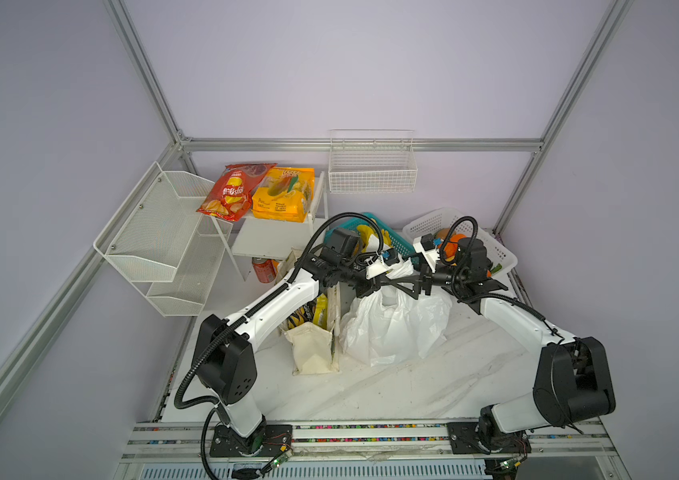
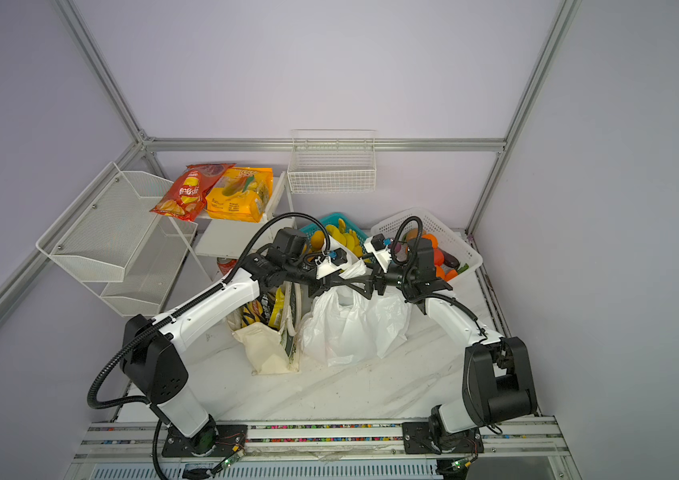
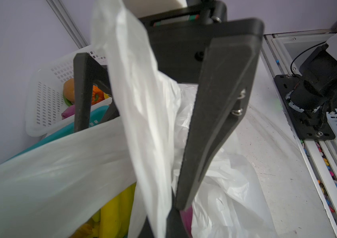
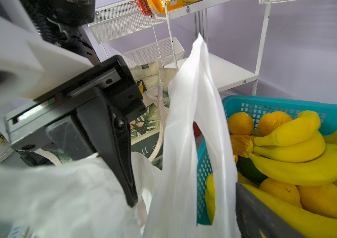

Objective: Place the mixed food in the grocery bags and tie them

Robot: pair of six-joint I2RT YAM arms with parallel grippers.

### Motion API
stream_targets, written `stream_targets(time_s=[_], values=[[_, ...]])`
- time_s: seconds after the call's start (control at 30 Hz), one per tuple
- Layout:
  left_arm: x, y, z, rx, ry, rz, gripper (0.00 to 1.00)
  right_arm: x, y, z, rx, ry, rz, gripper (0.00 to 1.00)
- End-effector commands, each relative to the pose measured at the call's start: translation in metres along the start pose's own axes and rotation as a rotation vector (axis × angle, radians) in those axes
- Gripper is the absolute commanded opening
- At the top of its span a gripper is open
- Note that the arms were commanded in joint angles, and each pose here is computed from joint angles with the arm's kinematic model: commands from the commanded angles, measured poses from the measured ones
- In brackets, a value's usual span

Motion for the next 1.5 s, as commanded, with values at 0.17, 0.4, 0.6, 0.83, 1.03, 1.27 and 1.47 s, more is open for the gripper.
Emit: stream_targets(time_s=[0.17, 0.4, 0.6, 0.83, 1.03, 1.27, 1.47], values=[[0.025, -0.012, -0.002, 0.011, 0.058, -0.071, 0.00, 0.008, 0.005, -0.007, -0.016, -0.036, 0.047, 0.97], [0.024, -0.013, -0.001, 0.021, 0.061, -0.066, 0.00, -0.002, 0.013, 0.007, 0.134, -0.015, 0.065, 0.97], [0.020, -0.012, -0.001, 0.028, 0.057, -0.054, 0.00, 0.012, 0.006, 0.022, 0.183, -0.054, 0.006, 0.83], [0.017, -0.016, -0.002, 0.042, 0.044, -0.051, 0.00, 0.014, 0.000, 0.019, 0.138, -0.056, -0.015, 0.60], [0.015, -0.015, -0.001, 0.041, 0.033, -0.060, 0.00, 0.017, -0.004, 0.023, 0.125, -0.065, -0.025, 0.44], [0.012, -0.010, 0.001, 0.034, 0.027, -0.052, 0.00, 0.023, -0.006, 0.024, 0.099, -0.072, -0.038, 0.42], [0.008, -0.007, 0.001, 0.026, 0.016, -0.044, 0.00, 0.026, -0.008, 0.026, 0.093, -0.078, -0.055, 0.41]])
Point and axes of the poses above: each gripper's point midway between its finger pads, its own y axis out along the fingers, its own z axis along the line the jaws close on, x = y × z, the point moved 5 cm from there along -y, back along the fingers
